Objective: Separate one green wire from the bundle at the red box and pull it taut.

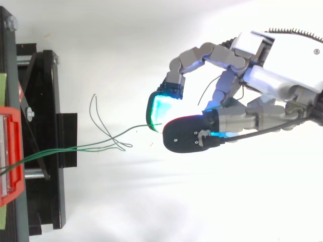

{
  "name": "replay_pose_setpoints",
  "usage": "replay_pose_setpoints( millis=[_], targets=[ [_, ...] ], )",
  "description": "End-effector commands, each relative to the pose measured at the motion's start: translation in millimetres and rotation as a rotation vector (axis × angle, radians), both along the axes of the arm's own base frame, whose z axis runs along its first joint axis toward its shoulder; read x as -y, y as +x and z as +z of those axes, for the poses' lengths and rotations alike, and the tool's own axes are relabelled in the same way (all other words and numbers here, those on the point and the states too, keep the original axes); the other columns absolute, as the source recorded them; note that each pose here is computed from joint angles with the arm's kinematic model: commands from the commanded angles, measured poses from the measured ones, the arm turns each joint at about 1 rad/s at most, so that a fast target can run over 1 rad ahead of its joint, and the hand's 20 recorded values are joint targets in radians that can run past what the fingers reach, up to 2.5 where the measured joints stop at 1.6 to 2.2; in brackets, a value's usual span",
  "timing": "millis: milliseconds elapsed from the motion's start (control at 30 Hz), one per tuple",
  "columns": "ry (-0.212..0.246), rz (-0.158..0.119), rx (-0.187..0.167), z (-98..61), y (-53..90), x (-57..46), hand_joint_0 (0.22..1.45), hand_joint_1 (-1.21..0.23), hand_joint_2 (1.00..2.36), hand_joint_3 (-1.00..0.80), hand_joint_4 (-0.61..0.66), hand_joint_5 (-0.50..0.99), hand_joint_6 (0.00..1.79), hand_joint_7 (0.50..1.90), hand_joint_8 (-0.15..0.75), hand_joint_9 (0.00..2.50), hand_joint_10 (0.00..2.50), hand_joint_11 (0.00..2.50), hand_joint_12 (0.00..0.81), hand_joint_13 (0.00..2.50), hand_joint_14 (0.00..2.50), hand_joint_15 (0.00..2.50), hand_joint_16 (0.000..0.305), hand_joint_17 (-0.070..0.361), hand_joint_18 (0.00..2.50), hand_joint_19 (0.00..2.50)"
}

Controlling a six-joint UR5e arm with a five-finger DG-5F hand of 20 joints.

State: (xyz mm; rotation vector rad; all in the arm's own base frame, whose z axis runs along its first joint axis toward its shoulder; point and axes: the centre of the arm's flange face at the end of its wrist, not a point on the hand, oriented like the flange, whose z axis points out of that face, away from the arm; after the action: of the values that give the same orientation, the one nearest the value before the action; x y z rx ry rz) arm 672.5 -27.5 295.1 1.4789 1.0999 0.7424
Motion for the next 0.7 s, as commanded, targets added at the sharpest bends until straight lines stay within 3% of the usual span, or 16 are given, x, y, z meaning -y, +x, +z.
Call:
replay_pose_setpoints(
  millis=[0,133,667],
  targets=[
    [-0.001,-0.002,0.000,0.0,-0.5,0.3,0.61,-0.81,1.02,-0.04,0.01,-0.07,0.91,1.03,0.310,1.61,0.01,1.67,0.348,1.38,1.68,1.17,0.054,0.123,1.38,1.72],
    [0.001,0.002,0.002,1.2,0.3,-0.3,0.61,-0.80,1.02,-0.04,0.01,-0.07,0.91,1.03,0.308,1.65,0.00,1.79,0.349,1.38,1.69,1.19,0.054,0.122,1.39,1.72],
    [0.001,0.002,0.002,1.2,0.3,-0.3,0.61,-0.79,1.02,-0.06,0.01,-0.08,0.91,1.01,0.288,1.64,0.05,1.79,0.339,1.39,1.69,1.18,0.052,0.117,1.38,1.72]
  ],
)
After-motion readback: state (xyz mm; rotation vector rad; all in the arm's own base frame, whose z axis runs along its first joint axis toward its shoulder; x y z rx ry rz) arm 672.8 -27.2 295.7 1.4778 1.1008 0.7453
